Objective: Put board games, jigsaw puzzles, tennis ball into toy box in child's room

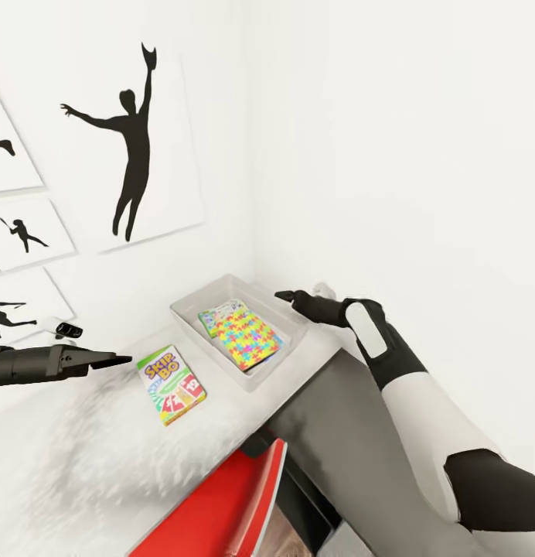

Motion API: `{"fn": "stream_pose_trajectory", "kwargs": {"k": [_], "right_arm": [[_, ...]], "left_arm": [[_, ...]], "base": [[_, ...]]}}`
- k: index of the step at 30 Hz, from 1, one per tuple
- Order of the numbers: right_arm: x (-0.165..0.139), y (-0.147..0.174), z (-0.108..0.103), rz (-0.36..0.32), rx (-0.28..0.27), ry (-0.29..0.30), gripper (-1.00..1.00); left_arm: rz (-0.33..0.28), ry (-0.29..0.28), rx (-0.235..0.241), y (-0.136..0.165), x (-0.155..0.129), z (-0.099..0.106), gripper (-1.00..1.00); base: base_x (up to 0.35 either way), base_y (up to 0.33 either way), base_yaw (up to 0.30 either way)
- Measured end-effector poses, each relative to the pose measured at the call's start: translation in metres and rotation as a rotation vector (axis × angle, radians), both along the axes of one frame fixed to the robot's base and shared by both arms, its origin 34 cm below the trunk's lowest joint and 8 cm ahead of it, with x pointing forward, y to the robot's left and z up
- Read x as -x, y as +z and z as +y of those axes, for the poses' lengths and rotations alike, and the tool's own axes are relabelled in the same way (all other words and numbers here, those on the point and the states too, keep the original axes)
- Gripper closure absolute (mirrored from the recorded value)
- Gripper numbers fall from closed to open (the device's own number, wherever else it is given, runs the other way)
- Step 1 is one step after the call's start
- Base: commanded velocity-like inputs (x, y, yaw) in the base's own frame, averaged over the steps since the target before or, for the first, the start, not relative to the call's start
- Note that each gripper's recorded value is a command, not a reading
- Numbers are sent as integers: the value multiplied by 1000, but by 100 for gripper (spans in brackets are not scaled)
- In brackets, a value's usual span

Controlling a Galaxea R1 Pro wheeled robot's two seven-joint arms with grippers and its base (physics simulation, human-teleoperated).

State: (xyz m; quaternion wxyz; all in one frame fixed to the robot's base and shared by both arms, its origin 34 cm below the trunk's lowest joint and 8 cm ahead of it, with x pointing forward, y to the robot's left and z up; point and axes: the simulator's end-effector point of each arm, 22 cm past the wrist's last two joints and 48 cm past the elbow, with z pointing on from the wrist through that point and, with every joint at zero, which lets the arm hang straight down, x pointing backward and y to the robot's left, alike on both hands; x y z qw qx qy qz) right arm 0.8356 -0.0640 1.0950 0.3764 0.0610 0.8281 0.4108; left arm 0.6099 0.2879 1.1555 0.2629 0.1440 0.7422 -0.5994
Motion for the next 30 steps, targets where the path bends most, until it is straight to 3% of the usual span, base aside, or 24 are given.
{"fn": "stream_pose_trajectory", "kwargs": {"k": [12, 18, 22, 30], "right_arm": [[129, -17, 16, -92, -79, 48, -100], [179, -53, 0, -45, -59, 34, -100], [194, -67, -10, -41, -61, 0, -100], [200, -51, -9, -94, -85, 7, -100]], "left_arm": [[-4, 14, 6, 6, 1, 4, -100], [-13, 14, 6, 10, 3, 4, -100], [-19, 14, 5, 13, 4, 4, -100], [-30, 14, 5, 19, 6, 4, -100]], "base": [[-19, 7, -85], [-9, 0, -38], [-2, 0, 22], [0, 0, 63]]}}
